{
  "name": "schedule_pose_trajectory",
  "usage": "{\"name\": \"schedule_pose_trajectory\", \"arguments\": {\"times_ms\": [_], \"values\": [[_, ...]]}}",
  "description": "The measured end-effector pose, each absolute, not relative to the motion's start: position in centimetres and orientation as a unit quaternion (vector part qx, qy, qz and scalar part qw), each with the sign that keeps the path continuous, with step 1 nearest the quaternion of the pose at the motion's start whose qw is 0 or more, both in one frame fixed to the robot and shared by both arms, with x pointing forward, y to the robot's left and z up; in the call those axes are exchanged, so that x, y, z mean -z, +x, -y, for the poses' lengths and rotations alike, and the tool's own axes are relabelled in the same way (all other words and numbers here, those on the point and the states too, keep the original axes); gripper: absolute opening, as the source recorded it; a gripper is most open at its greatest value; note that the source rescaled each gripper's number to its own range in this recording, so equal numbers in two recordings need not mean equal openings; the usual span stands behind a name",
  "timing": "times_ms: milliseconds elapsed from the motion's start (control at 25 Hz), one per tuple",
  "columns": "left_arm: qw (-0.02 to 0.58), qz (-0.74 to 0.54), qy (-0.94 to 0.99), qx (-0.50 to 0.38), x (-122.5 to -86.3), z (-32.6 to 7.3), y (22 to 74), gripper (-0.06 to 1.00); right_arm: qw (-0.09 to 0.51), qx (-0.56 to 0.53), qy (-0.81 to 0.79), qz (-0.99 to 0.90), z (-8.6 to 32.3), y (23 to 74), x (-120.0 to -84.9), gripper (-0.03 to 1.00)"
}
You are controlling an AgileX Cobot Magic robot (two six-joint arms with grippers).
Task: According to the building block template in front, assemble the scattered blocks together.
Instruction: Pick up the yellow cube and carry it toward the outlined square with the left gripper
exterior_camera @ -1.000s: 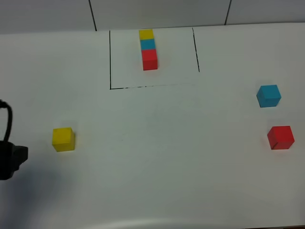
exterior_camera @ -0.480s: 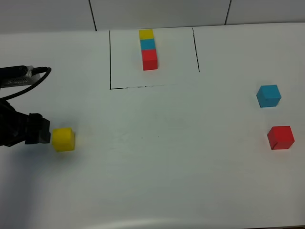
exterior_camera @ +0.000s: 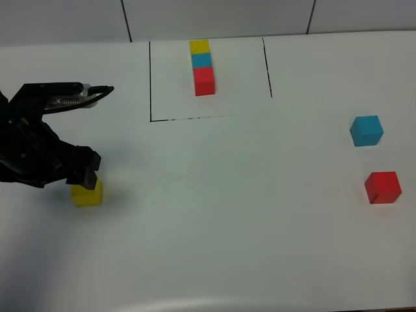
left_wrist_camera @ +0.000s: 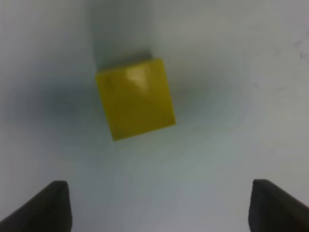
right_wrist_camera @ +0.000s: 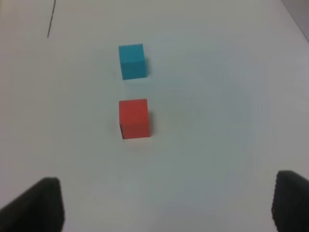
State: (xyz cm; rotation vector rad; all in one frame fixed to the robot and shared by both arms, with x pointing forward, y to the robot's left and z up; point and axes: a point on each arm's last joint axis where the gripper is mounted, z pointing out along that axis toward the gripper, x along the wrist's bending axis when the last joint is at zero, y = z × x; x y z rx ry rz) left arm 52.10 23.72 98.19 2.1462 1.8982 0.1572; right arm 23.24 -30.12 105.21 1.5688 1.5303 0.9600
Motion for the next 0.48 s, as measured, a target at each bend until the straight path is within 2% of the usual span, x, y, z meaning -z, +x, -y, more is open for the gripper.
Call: {"name": "schedule_pose_trajectory", "arguments": {"times_ms": [480], "values": [[0.124,-0.702,0.699,-0.059,-97.0,-23.9,52.8,0.80,0.366,-0.373,0.610,-0.595,30.1,23.2,-105.2,0.75]]}}
